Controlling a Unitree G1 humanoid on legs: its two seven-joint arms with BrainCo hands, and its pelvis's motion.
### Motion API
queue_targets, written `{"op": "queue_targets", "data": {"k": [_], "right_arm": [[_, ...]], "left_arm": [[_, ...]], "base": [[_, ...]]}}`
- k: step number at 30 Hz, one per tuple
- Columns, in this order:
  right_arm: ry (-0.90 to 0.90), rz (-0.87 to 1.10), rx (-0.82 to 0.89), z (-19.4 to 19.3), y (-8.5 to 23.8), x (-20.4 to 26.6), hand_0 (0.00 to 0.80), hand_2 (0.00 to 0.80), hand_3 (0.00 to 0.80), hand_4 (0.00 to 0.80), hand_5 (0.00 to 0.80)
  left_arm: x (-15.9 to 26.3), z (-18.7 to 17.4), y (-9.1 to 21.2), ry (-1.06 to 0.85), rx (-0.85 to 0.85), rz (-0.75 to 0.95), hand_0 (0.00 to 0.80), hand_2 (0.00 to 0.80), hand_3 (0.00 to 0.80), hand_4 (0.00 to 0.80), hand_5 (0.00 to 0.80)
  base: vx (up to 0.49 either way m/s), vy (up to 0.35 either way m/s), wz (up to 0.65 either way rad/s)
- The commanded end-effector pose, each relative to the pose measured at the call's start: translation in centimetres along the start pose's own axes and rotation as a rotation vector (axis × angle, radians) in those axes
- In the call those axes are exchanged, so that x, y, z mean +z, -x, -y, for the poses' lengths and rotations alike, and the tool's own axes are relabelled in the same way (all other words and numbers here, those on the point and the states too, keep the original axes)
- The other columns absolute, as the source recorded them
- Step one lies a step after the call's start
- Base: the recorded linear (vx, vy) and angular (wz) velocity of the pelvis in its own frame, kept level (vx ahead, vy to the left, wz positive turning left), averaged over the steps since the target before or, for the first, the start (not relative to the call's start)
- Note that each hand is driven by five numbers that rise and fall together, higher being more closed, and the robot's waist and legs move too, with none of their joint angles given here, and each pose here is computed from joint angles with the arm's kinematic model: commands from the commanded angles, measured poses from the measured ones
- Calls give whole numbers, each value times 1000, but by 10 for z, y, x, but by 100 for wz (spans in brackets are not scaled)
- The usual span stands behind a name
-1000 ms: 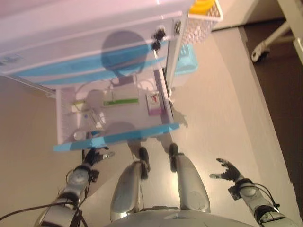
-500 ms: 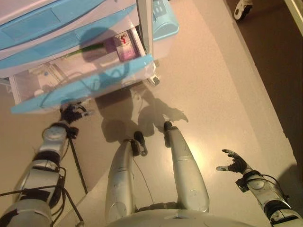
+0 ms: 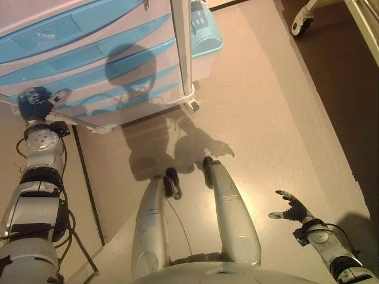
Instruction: Open the drawer and pick up the medicine
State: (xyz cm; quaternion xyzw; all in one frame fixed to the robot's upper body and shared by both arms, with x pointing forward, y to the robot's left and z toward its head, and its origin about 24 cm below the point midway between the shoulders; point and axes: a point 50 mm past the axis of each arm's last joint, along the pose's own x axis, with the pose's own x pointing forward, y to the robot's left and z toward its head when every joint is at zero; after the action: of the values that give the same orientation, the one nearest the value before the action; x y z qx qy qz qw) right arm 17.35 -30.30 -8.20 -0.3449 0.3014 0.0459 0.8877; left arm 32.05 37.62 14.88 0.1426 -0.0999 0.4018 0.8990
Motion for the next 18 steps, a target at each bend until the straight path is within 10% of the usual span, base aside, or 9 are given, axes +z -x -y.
{"op": "queue_targets", "data": {"k": [1, 10, 18], "right_arm": [[-11, -81, 72, -31, 26, -33, 0, 0, 0, 0, 0], [-60, -16, 79, -37, 24, -19, 0, 0, 0, 0, 0], [-392, -13, 134, -43, 25, -21, 0, 0, 0, 0, 0]], "left_arm": [[1, -15, 1, -48, 43, 73, 0, 0, 0, 0, 0], [-37, -20, 34, 121, -185, 15, 0, 0, 0, 0, 0], [-124, -38, 125, 309, -430, -292, 0, 0, 0, 0, 0]], "base": [[39, -96, 0], [-70, -130, -3], [-28, -178, 14]]}}
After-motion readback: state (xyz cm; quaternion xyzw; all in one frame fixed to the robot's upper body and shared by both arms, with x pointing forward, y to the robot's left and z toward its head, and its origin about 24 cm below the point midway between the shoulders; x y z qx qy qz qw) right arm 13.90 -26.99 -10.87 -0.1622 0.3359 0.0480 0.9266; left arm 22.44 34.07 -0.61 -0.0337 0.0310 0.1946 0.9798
